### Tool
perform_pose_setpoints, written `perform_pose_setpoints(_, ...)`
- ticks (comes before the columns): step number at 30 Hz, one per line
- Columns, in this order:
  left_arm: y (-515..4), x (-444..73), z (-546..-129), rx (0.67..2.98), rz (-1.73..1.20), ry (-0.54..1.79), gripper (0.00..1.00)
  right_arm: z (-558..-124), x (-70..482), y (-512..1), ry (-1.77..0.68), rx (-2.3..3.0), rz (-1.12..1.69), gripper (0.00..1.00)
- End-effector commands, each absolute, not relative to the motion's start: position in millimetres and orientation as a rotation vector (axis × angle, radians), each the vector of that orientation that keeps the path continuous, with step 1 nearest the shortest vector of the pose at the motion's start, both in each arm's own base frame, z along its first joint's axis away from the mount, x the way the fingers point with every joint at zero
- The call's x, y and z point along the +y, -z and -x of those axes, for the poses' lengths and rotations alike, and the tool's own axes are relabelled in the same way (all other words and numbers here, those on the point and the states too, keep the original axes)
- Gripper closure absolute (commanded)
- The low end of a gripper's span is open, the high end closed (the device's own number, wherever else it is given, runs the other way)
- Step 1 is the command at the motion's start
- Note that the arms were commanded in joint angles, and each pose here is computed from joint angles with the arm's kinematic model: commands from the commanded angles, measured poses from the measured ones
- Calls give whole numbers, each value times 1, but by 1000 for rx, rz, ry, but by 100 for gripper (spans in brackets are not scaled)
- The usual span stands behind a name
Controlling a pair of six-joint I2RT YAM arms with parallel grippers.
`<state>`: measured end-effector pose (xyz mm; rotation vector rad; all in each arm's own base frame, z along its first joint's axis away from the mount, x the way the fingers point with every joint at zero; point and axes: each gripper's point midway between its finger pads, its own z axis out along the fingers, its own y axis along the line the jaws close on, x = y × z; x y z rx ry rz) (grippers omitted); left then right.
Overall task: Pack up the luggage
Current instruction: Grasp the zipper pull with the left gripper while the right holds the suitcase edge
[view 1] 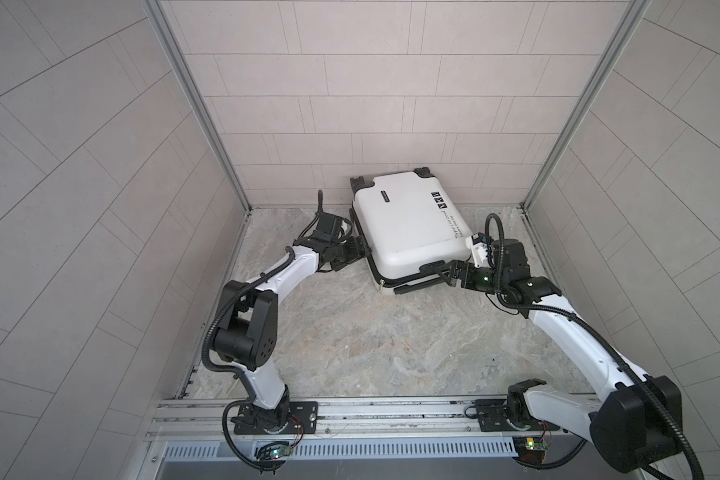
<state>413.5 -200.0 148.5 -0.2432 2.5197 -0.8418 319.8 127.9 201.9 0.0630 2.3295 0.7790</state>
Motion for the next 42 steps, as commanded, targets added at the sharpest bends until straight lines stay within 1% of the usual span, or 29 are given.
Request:
perform_pose_setpoints(1,-183,-185,-401,2430,196,783,16,-319,109,-216,-650,2329,-90,0)
perform_pose_setpoints(4,-191,-169,-380,2411,175,714,16,-321,99,-224,-610,2327,-116,1)
perform_pose_setpoints(9,-181,-152,-336,2397,92,668,16,-325,90,-233,-585,2309,-140,1)
perform_pose_setpoints(11,-175,-149,-320,2365,67,682,19,-326,87,-237,-580,2298,-142,1)
perform_pose_setpoints(13,-167,-148,-305,2326,47,715,26,-327,84,-240,-572,2288,-139,1)
perform_pose_setpoints(16,-157,-157,-284,2264,-32,761,32,-328,81,-242,-563,2286,-130,0)
perform_pose_setpoints(19,-148,-176,-268,2198,-173,693,35,-332,78,-238,-552,2295,-139,0)
perform_pose_setpoints(21,-142,-197,-262,2143,-276,628,35,-335,77,-235,-553,2304,-155,0)
perform_pose_setpoints(23,-137,-213,-259,2099,-353,564,36,-337,77,-235,-563,2307,-175,1)
perform_pose_setpoints(27,-132,-231,-266,2032,-409,473,45,-337,79,-234,-591,2313,-192,0)
perform_pose_setpoints(33,-128,-249,-280,2017,-488,351,45,-331,75,-235,-584,2309,-196,0)
perform_pose_setpoints(39,-123,-270,-294,1997,-483,396,45,-330,74,-234,-599,2306,-199,0)
perform_pose_setpoints(42,-120,-272,-302,2003,-446,385,47,-330,75,-233,-608,2311,-199,1)
